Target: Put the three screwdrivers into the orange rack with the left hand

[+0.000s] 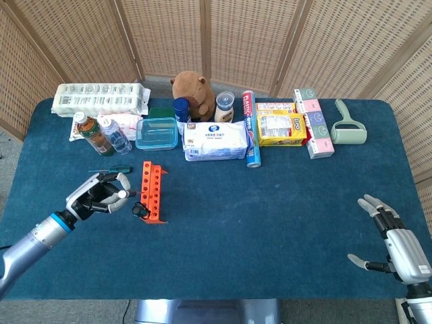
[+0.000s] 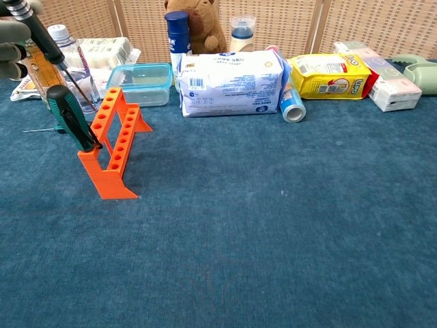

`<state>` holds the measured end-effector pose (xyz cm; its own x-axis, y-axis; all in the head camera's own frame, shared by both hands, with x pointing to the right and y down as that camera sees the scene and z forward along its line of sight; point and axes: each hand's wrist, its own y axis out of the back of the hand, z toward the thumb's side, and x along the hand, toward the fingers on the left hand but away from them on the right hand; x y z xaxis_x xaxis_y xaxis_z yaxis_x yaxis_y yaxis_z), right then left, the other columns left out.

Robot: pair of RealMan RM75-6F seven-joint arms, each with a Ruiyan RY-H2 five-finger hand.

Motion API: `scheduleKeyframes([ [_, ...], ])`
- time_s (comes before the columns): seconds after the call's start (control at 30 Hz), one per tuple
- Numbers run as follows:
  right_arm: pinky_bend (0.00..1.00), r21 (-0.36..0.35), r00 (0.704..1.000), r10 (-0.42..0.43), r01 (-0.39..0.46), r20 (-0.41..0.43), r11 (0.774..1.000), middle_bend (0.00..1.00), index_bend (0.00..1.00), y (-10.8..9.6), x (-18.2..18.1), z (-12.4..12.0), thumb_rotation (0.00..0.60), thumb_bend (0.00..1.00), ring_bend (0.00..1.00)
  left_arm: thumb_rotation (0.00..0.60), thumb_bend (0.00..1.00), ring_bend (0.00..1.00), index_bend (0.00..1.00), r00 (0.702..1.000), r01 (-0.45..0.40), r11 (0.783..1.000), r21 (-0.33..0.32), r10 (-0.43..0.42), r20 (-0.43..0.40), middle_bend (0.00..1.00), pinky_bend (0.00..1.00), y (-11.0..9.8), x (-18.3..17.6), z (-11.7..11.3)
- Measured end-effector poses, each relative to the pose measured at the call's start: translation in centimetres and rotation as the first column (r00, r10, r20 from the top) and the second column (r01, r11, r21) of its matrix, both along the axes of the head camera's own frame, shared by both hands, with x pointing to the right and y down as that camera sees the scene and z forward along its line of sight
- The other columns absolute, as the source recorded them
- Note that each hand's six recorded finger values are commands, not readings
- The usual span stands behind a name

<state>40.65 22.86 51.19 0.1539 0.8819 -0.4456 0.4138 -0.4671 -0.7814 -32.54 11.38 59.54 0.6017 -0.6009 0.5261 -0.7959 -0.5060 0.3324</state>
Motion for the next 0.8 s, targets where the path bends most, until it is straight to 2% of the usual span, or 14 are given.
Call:
scheduleKeyframes([
  [0.2, 0.00, -0.004, 1.000, 0.000, 0.000, -0.006, 1.000, 0.03, 0.07, 0.0, 0.0, 0.2, 0.600, 0.02, 0.00, 0.600, 0.48, 1.00, 0.61, 1.000, -0.026, 0.998, -0.052, 0.026, 0.008, 0.97, 1.00, -0.7, -1.0, 1.1],
  [0.43, 0.00, -0.007, 1.000, -0.001, 0.001, -0.008, 1.000, 0.03, 0.07, 0.0, -0.1, 0.3, 0.600, 0.02, 0.00, 0.600, 0.48, 1.00, 0.61, 0.999, -0.031, 0.996, -0.086, 0.027, -0.041, 0.97, 1.00, -0.5, -0.9, 1.4],
  [0.6, 0.00, -0.007, 1.000, -0.003, 0.003, -0.009, 1.000, 0.03, 0.07, 0.0, -0.1, 0.3, 0.600, 0.02, 0.00, 0.600, 0.48, 1.00, 0.61, 0.997, -0.036, 0.996, -0.084, 0.030, -0.070, 0.97, 1.00, -0.6, -0.5, 1.3],
  [0.8, 0.00, -0.005, 1.000, 0.001, -0.001, -0.008, 1.000, 0.03, 0.07, 0.0, -0.1, 0.3, 0.600, 0.02, 0.00, 0.600, 0.48, 1.00, 0.61, 0.998, -0.033, 0.996, -0.083, 0.028, -0.063, 0.97, 1.00, -0.6, -0.8, 1.4],
])
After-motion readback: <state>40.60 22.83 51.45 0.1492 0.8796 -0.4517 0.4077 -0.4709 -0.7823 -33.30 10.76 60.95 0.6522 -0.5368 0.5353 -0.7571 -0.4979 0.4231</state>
